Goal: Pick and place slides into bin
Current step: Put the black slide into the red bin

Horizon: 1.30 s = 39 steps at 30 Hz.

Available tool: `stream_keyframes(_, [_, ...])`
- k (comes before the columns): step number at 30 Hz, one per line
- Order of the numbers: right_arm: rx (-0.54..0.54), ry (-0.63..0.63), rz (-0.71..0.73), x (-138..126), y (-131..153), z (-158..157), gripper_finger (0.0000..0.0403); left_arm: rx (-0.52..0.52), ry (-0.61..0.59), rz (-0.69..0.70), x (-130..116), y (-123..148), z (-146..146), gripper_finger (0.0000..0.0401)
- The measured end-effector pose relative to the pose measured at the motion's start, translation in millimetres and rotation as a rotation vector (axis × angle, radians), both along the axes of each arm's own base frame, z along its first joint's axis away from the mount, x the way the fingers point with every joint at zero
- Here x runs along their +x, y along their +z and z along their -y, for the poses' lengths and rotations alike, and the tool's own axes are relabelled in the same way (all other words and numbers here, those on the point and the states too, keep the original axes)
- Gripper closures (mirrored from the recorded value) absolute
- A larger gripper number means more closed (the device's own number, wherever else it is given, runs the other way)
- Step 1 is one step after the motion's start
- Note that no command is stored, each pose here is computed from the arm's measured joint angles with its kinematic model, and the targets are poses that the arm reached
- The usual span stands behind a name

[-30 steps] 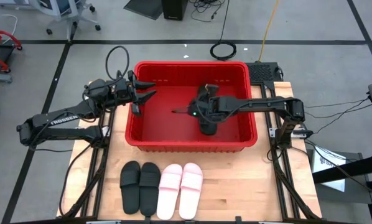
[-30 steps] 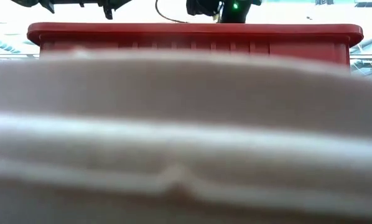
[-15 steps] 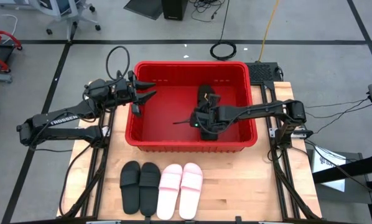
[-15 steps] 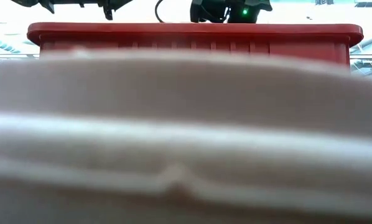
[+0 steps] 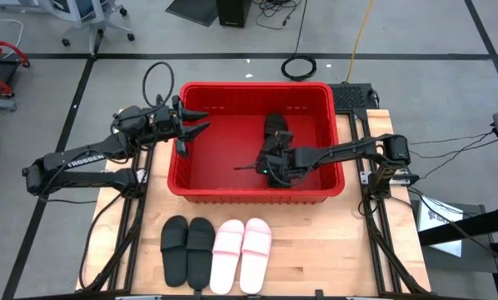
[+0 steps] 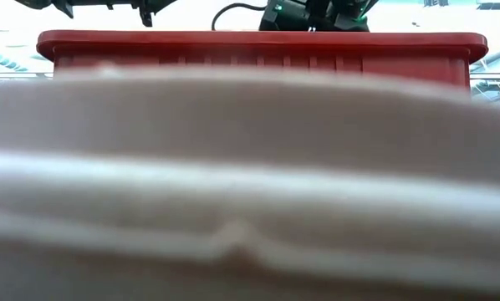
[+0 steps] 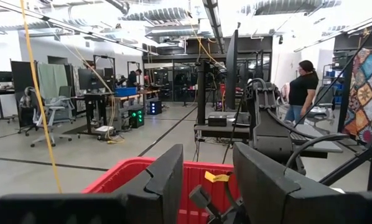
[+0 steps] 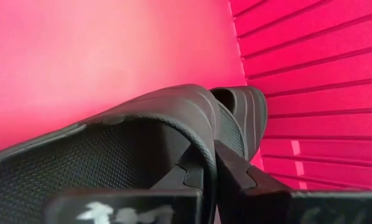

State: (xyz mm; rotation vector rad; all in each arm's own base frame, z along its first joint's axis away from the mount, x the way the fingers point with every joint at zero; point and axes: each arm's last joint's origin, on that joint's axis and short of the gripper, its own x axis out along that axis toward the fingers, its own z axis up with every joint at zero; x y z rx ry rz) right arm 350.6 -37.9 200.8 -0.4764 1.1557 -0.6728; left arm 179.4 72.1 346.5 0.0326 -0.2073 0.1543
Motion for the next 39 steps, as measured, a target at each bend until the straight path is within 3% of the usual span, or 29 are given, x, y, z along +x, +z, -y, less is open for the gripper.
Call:
stream_keyframes(6, [0.003, -0.003, -0.020, -5, -8, 0, 0.0385, -0.007, -0.003, 0.001, 0, 0, 0, 0.0254])
stream_keyframes(20, [0.032, 0.076, -0.033, -3, -9, -1, 0.0251, -0.018, -0.006, 0.000, 0, 0, 0, 0.0254])
stream_keyframes(25, [0.122, 0.128, -0.006, -7, 0, -4, 0.0218, -0.020, -0.007, -0.005, 0, -1, 0, 0.0254])
stream_keyframes(28, [0.161, 0.159, 0.019, -10, 10, -6, 0.0207, -0.021, -0.007, -0.006, 0, -1, 0, 0.0254])
stream_keyframes(39, [0.146, 0.173, 0.112, -27, 47, -7, 0.0207, -0.027, -0.015, -0.005, 0, -1, 0, 0.0254])
